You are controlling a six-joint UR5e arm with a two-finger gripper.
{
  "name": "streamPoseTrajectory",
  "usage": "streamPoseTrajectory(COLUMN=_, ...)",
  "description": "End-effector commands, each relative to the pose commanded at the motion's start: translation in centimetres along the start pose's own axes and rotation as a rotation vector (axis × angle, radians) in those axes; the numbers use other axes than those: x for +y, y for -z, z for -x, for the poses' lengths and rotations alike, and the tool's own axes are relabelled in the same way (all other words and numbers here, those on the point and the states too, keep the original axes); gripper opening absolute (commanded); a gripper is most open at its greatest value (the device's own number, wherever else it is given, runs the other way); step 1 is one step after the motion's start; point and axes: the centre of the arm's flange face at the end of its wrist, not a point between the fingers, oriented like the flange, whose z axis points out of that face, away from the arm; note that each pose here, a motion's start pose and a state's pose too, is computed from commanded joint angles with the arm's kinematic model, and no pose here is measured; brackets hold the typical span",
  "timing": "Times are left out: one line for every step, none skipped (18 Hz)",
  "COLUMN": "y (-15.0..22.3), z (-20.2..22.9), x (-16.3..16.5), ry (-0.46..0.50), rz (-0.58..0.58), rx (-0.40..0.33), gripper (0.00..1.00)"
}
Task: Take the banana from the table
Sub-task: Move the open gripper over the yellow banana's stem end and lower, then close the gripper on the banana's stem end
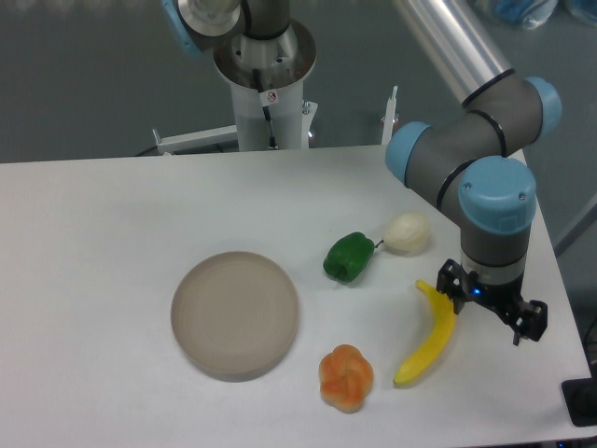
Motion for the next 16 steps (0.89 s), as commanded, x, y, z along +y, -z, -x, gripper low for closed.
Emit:
streamPoseTrajectory(y=-0.6, z=-0.2, x=0.0, ry=0.007, rz=-0.021, rx=0.030, gripper=1.00)
streamPoseTrajectory(y=-1.4, z=-0.5, x=0.1, ry=0.014, rz=-0.024, rx=0.058, gripper=1.00)
streamPoseTrajectory(y=-2.2, z=-1.0, x=0.2, ry=0.023, rz=-0.026, rx=0.072, gripper=1.00)
streamPoseTrajectory(y=-2.8, z=-1.0, x=0.4, ry=0.051, rz=-0.025, rx=0.077, gripper=1.00)
streamPoseTrajectory(y=-3.3, z=-1.0, x=0.4, ry=0.085, rz=-0.023, rx=0.078, gripper=1.00)
streamPoseTrajectory(y=-3.9, z=-1.0, x=0.3, ry=0.111, rz=-0.022, rx=0.078, gripper=1.00)
streamPoseTrajectory(y=-4.5, z=-1.0, x=0.2, ry=0.126, rz=-0.021, rx=0.076, gripper=1.00)
streamPoseTrajectory(y=-5.4, z=-0.9, x=0.0, ry=0.129, rz=-0.021, rx=0.073, gripper=1.00)
streamPoseTrajectory(y=-6.1, z=-0.9, x=-0.3, ry=0.130, rz=-0.027, rx=0.056, gripper=1.00)
streamPoseTrajectory(y=-6.6, z=-1.1, x=-0.2, ry=0.135, rz=-0.028, rx=0.053, gripper=1.00)
streamPoseTrajectory(y=-7.4, z=-1.5, x=-0.1, ry=0.136, rz=-0.027, rx=0.058, gripper=1.00)
streamPoseTrajectory(y=-8.0, z=-1.7, x=0.0, ry=0.138, rz=-0.024, rx=0.060, gripper=1.00)
streamPoseTrajectory(y=-8.9, z=-2.0, x=0.0, ry=0.137, rz=-0.023, rx=0.064, gripper=1.00)
streamPoseTrajectory(y=-9.3, z=-2.1, x=0.0, ry=0.138, rz=-0.026, rx=0.055, gripper=1.00)
streamPoseTrajectory(y=-9.7, z=-2.4, x=0.1, ry=0.138, rz=-0.026, rx=0.056, gripper=1.00)
streamPoseTrajectory(y=-10.1, z=-2.6, x=0.2, ry=0.138, rz=-0.025, rx=0.059, gripper=1.00)
